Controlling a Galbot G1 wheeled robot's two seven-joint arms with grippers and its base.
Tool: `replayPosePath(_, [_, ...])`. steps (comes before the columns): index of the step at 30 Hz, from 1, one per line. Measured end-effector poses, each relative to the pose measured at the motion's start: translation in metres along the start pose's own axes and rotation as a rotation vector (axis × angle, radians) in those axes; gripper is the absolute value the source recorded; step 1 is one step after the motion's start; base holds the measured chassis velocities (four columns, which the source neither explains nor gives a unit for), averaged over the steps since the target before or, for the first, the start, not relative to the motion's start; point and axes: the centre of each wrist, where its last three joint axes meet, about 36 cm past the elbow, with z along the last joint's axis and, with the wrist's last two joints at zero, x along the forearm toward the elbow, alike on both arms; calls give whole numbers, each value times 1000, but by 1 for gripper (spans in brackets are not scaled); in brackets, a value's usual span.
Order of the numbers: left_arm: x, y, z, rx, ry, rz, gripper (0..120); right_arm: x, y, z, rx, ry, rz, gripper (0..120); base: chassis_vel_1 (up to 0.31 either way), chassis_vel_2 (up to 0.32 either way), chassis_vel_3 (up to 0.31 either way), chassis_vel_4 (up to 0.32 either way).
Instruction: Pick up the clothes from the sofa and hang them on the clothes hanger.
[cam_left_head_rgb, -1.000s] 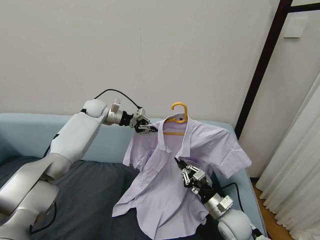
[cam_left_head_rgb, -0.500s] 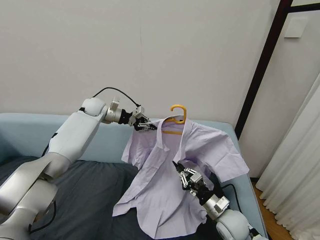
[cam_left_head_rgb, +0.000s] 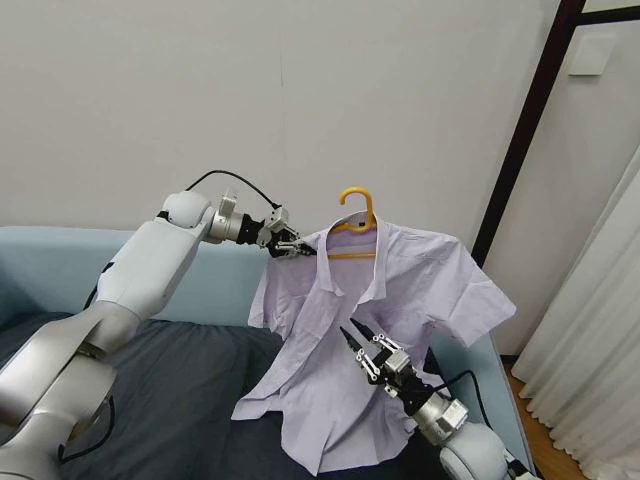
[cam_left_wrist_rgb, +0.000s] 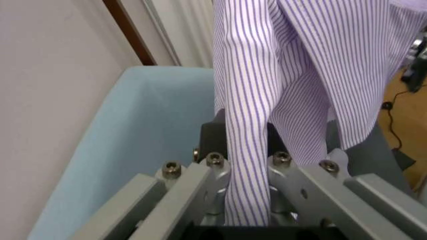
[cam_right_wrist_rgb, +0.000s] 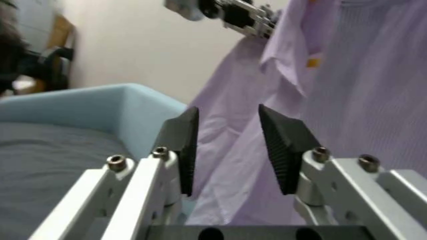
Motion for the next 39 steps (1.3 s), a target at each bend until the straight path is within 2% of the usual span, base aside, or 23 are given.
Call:
replayPosePath(1, [7,3,-6,-19,2,-11,1,6,-7,-6,-30,-16,-44,46,0,0,0,0])
replayPosePath(3, [14,6,-11,-33,4,-24,1,10,-15,-15,-64,-36,-73,50,0,0,0,0])
replayPosePath(8, [62,20,-47,-96,-12,-94,1,13,-63,-63,-223,-119,-212,73,0,0,0,0])
replayPosePath(9, [62,20,-47,-96,-12,-94,1,13,-63,-63,-223,-119,-212,73,0,0,0,0])
replayPosePath(10, [71,23,-56,-108,-24,-105,1,11,-72,-76,-239,-138,-219,77,0,0,0,0])
replayPosePath(12, [85,28,-77,-135,-61,-126,1,8,-89,-103,-243,-177,-212,86,0,0,0,0])
replayPosePath(14, [89,29,-83,-143,-71,-131,1,7,-93,-109,-235,-184,-204,90,0,0,0,0])
replayPosePath(15, [97,31,-96,-158,-94,-140,1,6,-101,-123,-211,-196,-168,96,0,0,0,0])
replayPosePath(18, [110,35,-119,-182,-111,-149,1,7,-109,-139,-179,-205,-89,100,0,0,0,0])
replayPosePath(22, [119,36,-135,-203,-95,-145,1,8,-111,-145,-159,-211,-28,100,0,0,0,0])
replayPosePath(26, [121,35,-137,-214,-56,-130,1,10,-110,-150,-150,-210,-9,100,0,0,0,0])
replayPosePath(28, [117,33,-131,-222,-30,-110,1,10,-110,-154,-136,-199,20,100,0,0,0,0])
replayPosePath(31, [108,30,-119,-219,-15,-69,1,10,-112,-159,-140,-177,54,100,0,0,0,0])
replayPosePath(34, [94,24,-97,-200,-5,-31,1,14,-128,-169,-132,-125,75,100,0,0,0,0])
replayPosePath(35, [94,24,-97,-200,-5,-31,1,14,-128,-169,-132,-125,75,100,0,0,0,0])
replayPosePath(39, [77,16,-70,-182,10,3,1,24,-154,-184,-83,-20,59,100,0,0,0,0])
